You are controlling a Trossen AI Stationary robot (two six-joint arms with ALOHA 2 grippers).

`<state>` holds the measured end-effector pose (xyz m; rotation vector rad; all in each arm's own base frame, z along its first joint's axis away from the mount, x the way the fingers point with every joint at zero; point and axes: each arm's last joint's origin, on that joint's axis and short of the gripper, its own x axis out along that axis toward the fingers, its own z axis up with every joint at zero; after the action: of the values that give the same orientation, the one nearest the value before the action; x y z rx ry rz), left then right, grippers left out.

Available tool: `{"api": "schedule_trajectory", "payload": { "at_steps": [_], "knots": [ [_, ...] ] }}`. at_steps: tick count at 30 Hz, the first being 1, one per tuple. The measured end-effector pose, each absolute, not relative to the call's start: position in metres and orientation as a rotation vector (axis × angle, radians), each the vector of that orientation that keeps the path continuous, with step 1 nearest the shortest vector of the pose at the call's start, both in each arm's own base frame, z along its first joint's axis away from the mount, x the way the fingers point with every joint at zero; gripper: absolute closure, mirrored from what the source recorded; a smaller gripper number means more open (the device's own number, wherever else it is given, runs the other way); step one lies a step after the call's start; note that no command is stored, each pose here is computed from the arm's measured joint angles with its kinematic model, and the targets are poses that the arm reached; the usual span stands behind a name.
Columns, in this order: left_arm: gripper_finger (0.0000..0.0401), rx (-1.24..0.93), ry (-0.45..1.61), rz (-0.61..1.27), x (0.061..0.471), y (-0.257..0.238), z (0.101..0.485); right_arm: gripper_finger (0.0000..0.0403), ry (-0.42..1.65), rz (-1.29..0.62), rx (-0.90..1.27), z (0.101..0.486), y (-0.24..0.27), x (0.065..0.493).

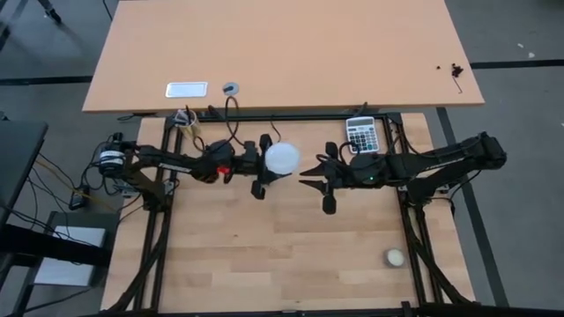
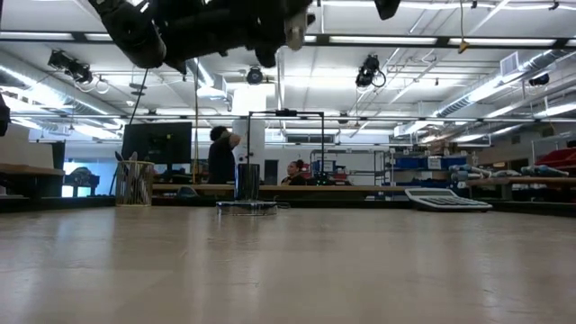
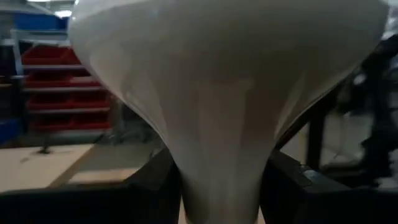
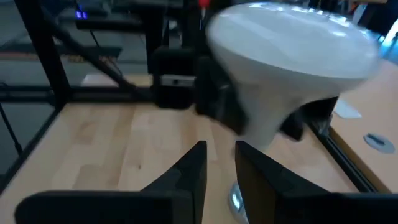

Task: Screw lightbulb
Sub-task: Insert the white lightbulb into the silver lamp

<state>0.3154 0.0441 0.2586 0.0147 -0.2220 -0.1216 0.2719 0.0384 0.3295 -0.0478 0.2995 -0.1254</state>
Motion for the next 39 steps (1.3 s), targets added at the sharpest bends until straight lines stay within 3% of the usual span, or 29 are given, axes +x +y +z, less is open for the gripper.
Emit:
{"api": "schedule_trajectory", "payload": {
  "at_steps": [9,18,28,39],
  "knots": [
    [0.0243,0.105,-0.133,0.002,0.284,0.049,0.250,0.0333,0.405,-0.135,-0.087,0.320,0.033,0.268],
    [0.0243,0.085,-0.110,0.073,0.260,0.046,0.216,0.0395,0.373,-0.102,-0.055,0.298,0.018,0.273],
    [0.0243,0.081,-0.071,0.136,0.258,0.062,0.183,0.0392,0.273,-0.136,-0.023,0.263,0.000,0.270],
    [0.0244,0.007,-0.099,0.185,0.266,0.085,0.139,0.0389,0.246,-0.141,-0.021,0.259,-0.002,0.269]
  ]
}}
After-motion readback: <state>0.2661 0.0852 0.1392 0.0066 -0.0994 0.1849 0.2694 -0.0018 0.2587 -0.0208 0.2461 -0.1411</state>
